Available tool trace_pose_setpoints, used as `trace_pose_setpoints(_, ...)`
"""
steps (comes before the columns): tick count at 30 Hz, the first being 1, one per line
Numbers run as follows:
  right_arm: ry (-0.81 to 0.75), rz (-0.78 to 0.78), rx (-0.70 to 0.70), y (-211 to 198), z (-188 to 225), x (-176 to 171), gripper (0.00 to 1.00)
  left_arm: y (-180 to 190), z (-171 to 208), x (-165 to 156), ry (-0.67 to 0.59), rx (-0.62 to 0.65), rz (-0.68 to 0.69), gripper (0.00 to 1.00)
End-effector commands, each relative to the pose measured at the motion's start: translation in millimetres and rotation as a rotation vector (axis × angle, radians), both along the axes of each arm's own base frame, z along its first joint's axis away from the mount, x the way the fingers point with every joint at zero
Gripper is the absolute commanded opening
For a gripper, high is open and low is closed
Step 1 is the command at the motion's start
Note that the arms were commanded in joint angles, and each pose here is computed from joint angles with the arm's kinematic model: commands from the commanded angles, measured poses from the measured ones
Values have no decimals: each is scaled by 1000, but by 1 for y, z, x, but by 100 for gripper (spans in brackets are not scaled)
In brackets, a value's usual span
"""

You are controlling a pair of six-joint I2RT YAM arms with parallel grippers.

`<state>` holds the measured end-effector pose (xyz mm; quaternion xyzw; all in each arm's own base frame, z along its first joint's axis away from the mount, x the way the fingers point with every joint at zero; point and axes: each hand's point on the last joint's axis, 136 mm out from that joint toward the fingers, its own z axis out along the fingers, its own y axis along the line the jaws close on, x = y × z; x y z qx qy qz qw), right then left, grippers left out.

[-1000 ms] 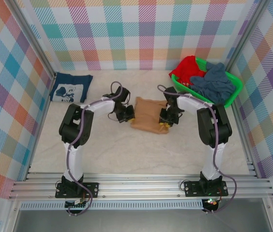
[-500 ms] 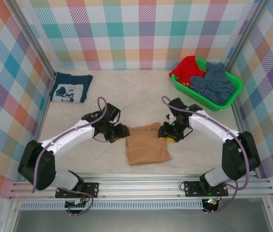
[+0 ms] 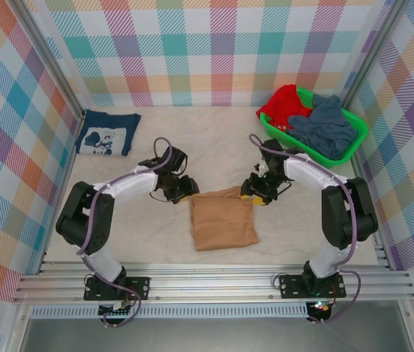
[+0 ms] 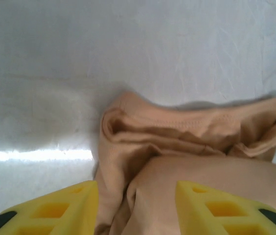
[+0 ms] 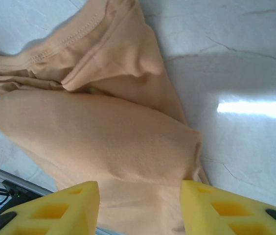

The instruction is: Fold and stack the t-shirts

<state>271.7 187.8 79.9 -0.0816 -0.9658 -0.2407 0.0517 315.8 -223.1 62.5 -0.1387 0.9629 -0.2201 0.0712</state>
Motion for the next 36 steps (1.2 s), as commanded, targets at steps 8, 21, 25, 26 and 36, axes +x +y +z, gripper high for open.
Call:
trace_pose_setpoints(8, 178, -380, -157, 2, 37, -36, 49, -28, 28, 42, -119, 16, -114, 36)
trace_pose_setpoints(21, 448, -769, -209, 42, 12, 0, 55, -101, 9, 42, -142, -33, -413, 24)
trace_pose_setpoints(25, 517, -803, -243, 38, 0, -13, 55, -105, 1, 35, -129, -24, -446, 21)
trace_pose_setpoints(26, 536, -813, -243, 37, -4, -16, 55, -106, -1, 33, -122, -26, -453, 20)
trace_pose_setpoints(36, 569, -848, -255, 33, -32, -14, 46, -107, -42, 16, -20, 2, -488, 17)
